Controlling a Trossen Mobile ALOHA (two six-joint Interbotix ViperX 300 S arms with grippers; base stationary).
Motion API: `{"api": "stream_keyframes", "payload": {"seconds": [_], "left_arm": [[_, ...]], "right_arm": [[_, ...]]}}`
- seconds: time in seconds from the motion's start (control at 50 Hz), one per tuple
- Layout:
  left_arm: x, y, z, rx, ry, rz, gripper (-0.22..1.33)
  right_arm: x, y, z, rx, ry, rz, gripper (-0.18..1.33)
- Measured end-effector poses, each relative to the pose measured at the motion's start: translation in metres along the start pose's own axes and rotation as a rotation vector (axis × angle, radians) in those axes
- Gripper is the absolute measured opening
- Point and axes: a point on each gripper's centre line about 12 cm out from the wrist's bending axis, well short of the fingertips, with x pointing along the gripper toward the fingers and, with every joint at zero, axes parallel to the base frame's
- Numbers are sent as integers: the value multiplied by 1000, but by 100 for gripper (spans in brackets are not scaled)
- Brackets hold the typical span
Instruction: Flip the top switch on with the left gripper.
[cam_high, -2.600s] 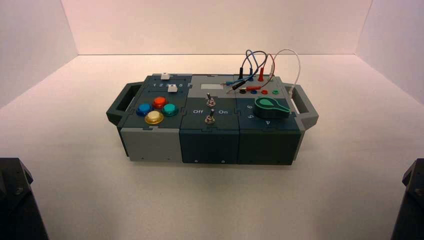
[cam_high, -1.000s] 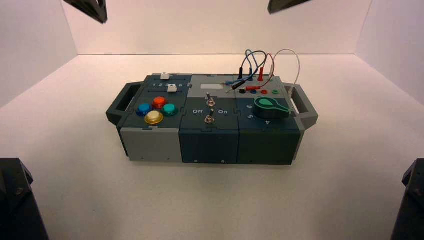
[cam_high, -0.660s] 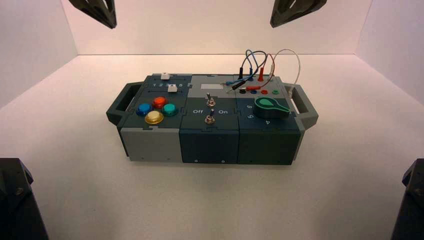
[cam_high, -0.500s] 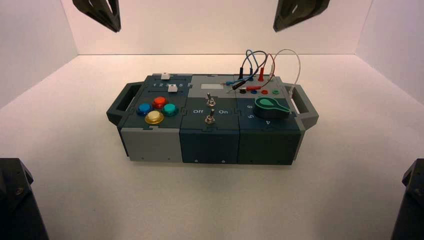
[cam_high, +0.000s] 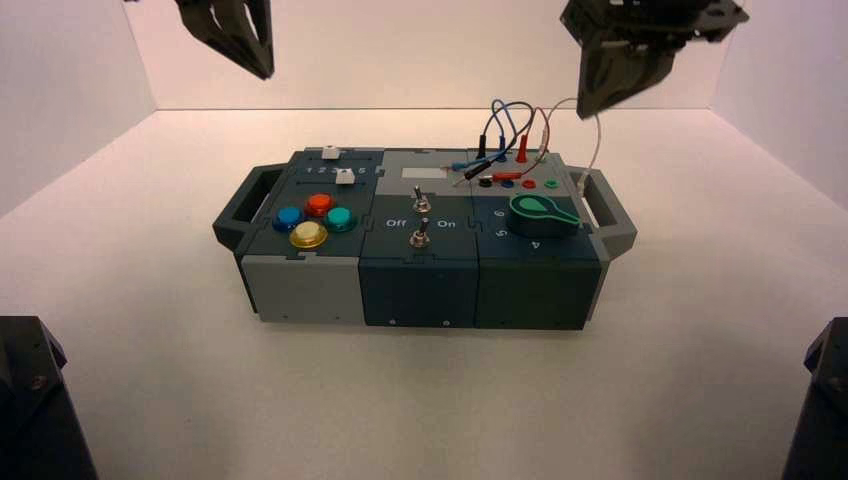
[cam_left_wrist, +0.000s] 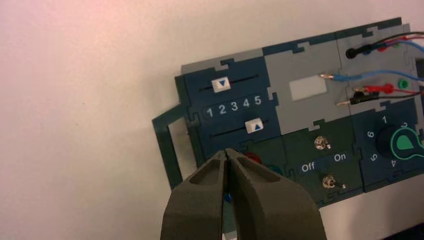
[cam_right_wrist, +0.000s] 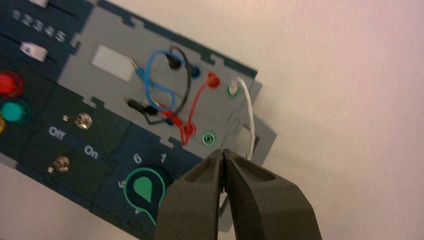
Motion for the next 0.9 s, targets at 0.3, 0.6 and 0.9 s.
{"api": "stream_keyframes", "payload": {"seconds": [0.3,0.6,0.9], "left_arm": [[11,-8,-2,12,22,-12,-16],[20,-7,-3,7,46,-8,-16],[22,-11,-4,0,54,-23,-16]], "right_arm": [[5,0,-10,46,89,5,-14],[13,2,-33,106,172,24,-14],[35,0,-44,142,196,11,-14]]}}
